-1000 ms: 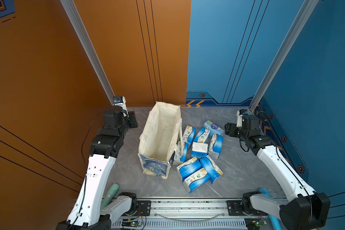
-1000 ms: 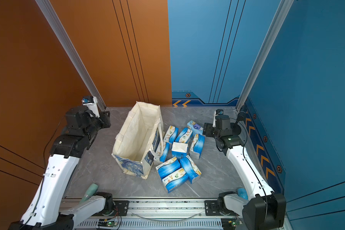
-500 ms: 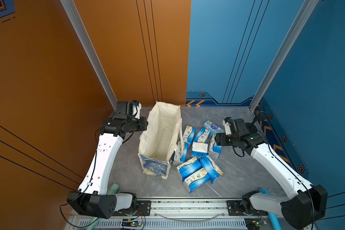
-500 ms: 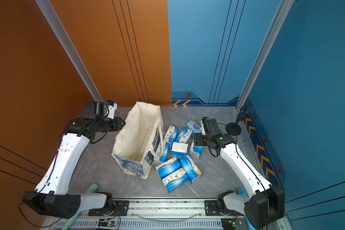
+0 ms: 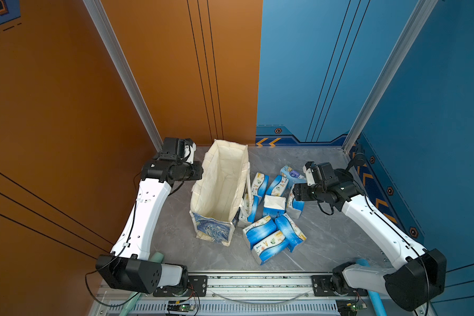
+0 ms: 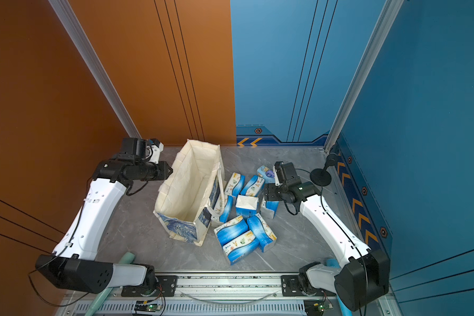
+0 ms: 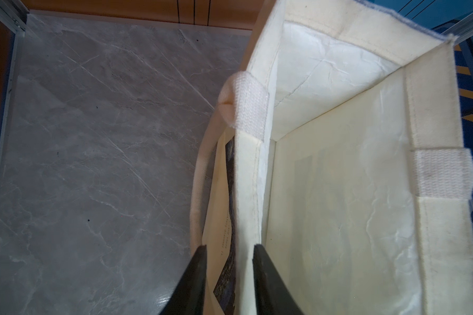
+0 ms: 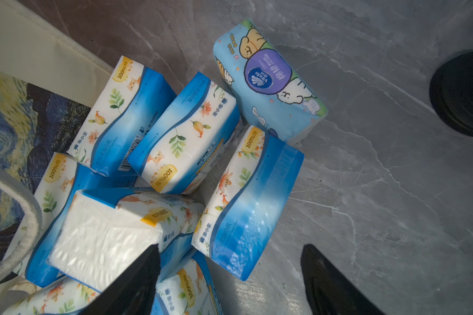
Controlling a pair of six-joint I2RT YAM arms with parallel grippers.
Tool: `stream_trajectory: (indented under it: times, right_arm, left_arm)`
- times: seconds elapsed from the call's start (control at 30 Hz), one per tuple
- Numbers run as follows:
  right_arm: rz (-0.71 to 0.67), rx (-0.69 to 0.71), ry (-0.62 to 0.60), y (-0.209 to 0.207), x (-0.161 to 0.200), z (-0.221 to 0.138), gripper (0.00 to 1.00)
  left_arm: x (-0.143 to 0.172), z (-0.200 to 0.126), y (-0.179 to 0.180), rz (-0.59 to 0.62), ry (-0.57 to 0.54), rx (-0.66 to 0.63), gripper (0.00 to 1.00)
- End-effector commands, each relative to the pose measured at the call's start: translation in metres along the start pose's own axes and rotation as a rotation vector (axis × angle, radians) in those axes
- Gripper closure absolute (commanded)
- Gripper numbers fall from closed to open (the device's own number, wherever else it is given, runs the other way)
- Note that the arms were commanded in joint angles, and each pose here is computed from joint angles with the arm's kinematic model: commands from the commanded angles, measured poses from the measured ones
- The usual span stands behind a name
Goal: Put tissues into the canvas bag
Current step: Pick up the pack of facial tissues from the center of the board.
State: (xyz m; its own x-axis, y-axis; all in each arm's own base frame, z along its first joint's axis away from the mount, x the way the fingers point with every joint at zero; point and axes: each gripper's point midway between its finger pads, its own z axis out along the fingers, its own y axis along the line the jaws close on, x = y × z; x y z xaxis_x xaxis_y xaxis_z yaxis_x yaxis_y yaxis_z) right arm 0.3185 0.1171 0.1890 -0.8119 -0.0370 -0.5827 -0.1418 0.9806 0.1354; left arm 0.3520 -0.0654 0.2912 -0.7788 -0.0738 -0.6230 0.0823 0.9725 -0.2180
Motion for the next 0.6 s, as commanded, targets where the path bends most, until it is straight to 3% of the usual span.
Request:
stream_trajectory:
  times: [0.0, 0.33, 0.43, 0.57]
  right_arm:
    - [0.010, 0.044, 0.024, -0.007, 0.001, -0.003, 0.17]
    - [0.042, 0.040, 0.053, -0.008, 0.006, 0.001, 0.12]
    - [0.058, 0.027, 0.081, -0.006, 0.011, 0.005, 0.12]
    - [0.082, 0.035, 0.122, -0.008, 0.022, 0.011, 0.11]
  left_arm:
    - [-0.002, 0.001, -0.008, 0.014, 0.016, 0.041, 0.78]
    - [0.002, 0.009, -0.012, 0.024, 0.044, 0.068, 0.79]
    - [0.003, 0.010, -0.011, 0.026, 0.048, 0.064, 1.00]
    - [0.006, 0.013, -0.011, 0.052, 0.054, 0.046, 1.00]
